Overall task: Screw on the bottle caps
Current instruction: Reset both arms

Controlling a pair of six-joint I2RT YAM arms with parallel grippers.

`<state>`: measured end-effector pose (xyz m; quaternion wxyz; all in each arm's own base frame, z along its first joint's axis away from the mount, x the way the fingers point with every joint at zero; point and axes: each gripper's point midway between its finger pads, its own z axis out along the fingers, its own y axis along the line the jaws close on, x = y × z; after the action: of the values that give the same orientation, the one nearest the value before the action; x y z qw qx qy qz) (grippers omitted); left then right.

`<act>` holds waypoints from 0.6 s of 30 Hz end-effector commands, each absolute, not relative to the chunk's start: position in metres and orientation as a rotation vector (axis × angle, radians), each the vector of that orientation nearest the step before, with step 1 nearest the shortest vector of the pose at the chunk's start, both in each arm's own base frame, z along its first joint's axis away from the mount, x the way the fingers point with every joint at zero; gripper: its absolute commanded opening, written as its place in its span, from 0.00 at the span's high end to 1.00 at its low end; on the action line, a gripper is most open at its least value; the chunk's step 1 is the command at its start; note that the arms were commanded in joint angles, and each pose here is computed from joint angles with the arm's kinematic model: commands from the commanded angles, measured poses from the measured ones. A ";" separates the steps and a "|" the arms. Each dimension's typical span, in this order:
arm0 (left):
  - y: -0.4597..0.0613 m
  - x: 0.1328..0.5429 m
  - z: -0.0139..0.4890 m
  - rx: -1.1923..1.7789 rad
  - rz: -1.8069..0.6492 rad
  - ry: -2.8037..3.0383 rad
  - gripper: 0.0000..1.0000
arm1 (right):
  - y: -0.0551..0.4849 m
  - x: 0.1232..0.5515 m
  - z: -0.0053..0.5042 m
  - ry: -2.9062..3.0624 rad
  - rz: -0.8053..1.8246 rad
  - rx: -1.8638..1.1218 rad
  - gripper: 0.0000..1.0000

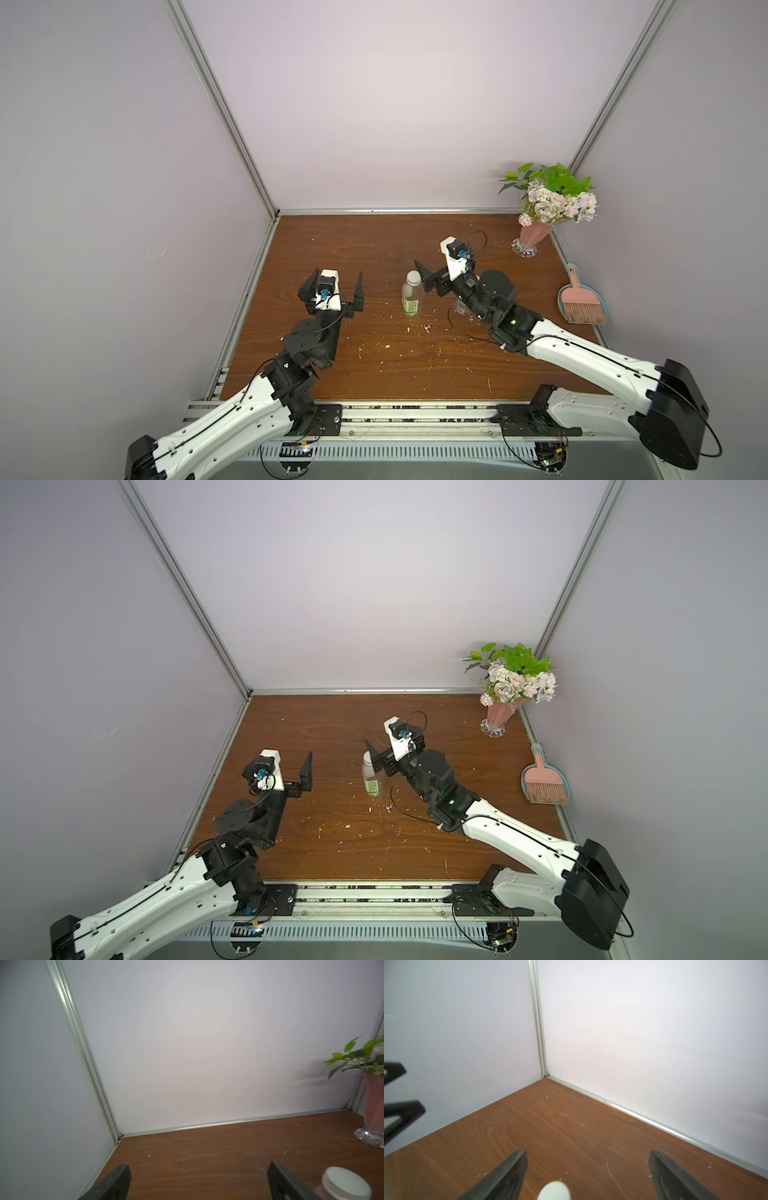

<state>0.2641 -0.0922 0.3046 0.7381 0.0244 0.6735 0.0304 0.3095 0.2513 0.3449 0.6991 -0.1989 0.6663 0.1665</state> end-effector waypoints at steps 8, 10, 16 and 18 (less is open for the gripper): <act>-0.016 0.319 0.250 -0.252 0.214 1.574 0.01 | 0.089 0.340 0.295 1.619 0.001 -0.154 0.01; -0.006 0.321 0.235 -0.278 0.249 1.574 0.00 | 0.067 0.339 0.274 1.624 -0.026 -0.104 0.01; 0.010 0.326 0.204 -0.312 0.310 1.584 0.00 | 0.007 0.338 0.224 1.615 -0.107 0.044 0.01; 0.012 0.330 0.193 -0.309 0.327 1.602 0.01 | -0.008 0.338 0.212 1.604 -0.116 0.092 0.01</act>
<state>0.3247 0.0067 0.1826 0.6474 -0.1121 0.7366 0.1608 0.3311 0.0018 0.1733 0.6220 0.0070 0.7797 -0.0717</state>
